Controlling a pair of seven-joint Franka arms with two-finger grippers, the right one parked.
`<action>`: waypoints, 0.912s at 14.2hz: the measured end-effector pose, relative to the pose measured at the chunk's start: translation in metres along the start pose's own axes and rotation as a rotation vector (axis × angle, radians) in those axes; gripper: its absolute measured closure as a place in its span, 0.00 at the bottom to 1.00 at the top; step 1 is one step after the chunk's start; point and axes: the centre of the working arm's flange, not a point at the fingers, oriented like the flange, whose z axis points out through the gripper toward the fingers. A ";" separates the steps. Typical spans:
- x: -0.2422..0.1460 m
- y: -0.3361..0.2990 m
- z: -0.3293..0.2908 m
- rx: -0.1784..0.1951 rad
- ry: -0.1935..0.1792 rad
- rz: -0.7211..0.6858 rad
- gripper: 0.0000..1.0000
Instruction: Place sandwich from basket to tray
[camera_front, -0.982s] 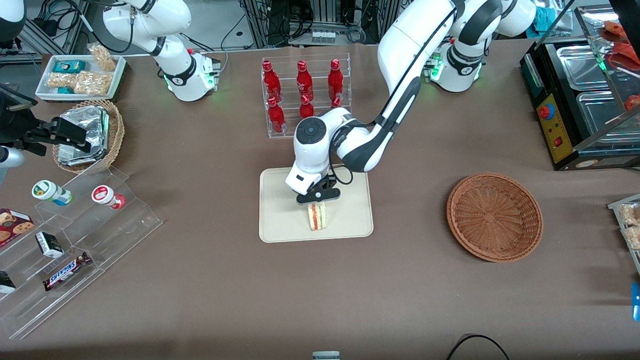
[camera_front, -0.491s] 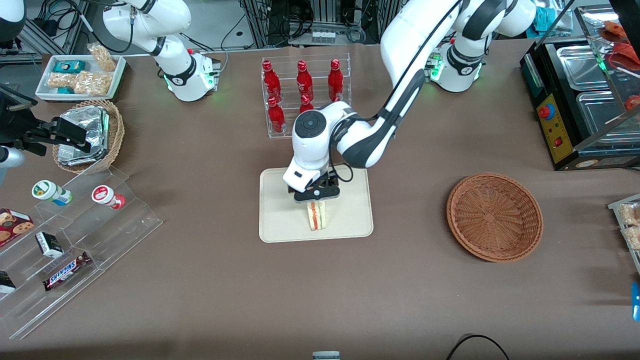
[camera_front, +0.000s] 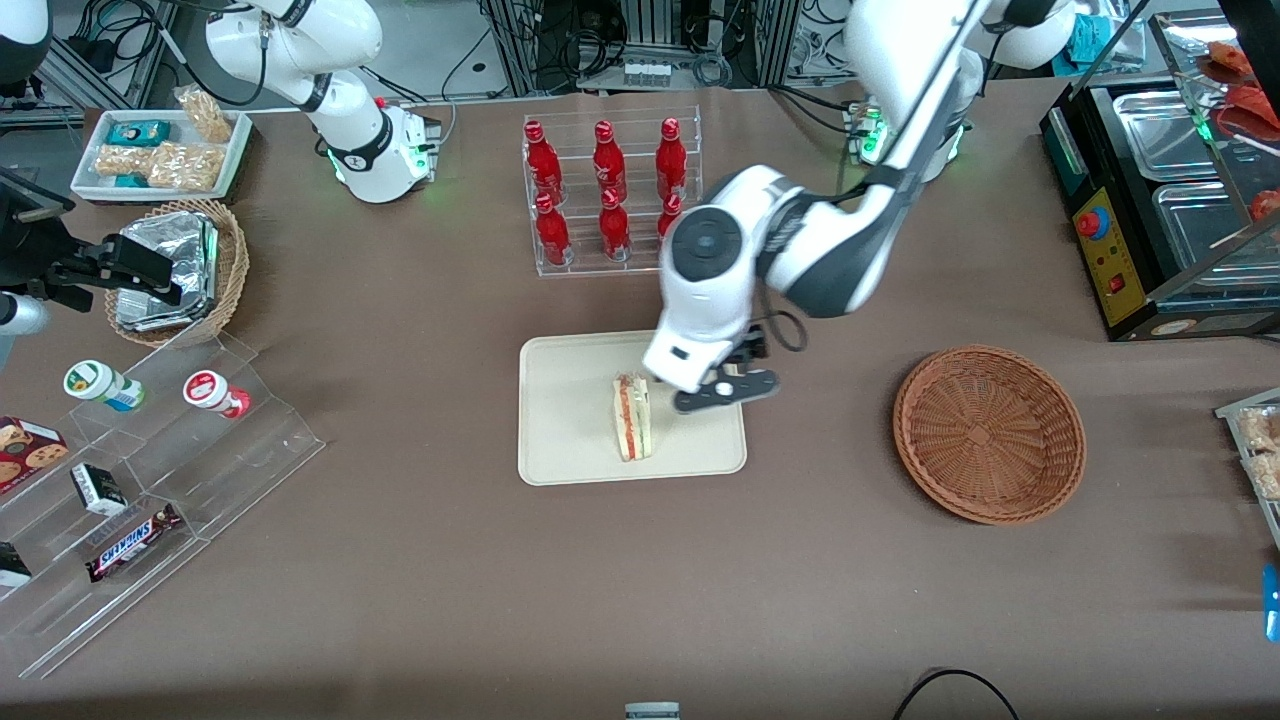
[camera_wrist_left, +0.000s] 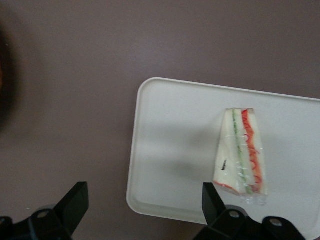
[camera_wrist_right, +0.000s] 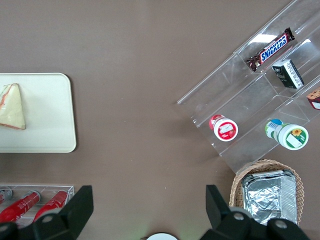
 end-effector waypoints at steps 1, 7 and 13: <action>0.007 -0.022 -0.001 0.010 -0.006 0.012 0.00; 0.039 -0.198 -0.050 0.057 -0.104 0.176 0.00; 0.053 -0.350 -0.132 0.024 -0.120 0.239 0.00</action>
